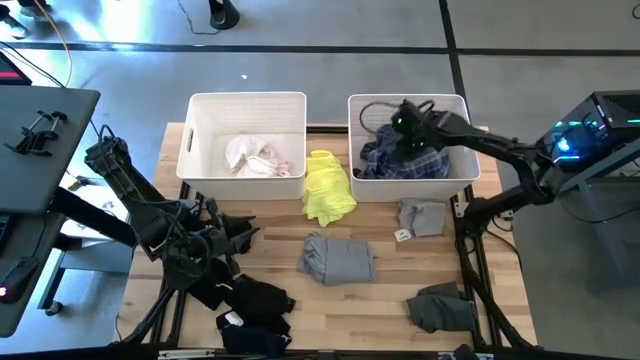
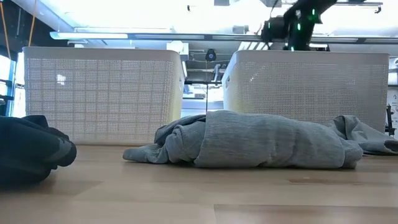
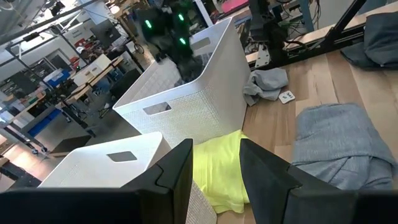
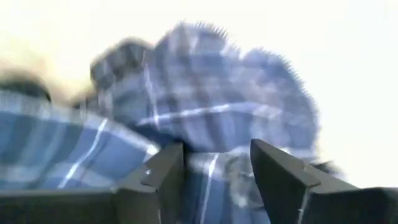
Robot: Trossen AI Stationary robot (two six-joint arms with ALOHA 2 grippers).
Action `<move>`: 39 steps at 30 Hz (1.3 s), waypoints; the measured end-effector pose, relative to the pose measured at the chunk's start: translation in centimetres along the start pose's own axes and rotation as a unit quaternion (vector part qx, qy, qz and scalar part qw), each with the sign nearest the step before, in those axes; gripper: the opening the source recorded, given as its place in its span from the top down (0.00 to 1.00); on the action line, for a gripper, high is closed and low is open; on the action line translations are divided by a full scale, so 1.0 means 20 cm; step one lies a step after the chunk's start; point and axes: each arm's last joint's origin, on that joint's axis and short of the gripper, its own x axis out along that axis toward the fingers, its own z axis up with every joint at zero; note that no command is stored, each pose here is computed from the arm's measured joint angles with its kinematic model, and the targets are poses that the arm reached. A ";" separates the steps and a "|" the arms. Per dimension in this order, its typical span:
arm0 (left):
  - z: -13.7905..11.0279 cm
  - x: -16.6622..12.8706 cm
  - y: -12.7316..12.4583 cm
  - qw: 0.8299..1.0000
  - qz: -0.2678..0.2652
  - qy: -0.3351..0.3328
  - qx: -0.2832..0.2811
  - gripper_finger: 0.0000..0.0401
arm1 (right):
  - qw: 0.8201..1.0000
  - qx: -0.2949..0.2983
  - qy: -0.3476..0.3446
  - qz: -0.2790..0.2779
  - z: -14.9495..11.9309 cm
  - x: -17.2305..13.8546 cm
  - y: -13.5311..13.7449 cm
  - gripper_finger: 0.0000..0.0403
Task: Sort clothes
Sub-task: Put the blue long-sleeved shirt into the right white laundry bin, then put the gray boxers into the left white laundry bin
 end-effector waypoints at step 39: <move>0.00 0.00 0.00 1.000 0.000 0.000 -0.010 0.70 | 0.979 -0.006 0.034 0.201 -0.94 -0.46 0.71 0.56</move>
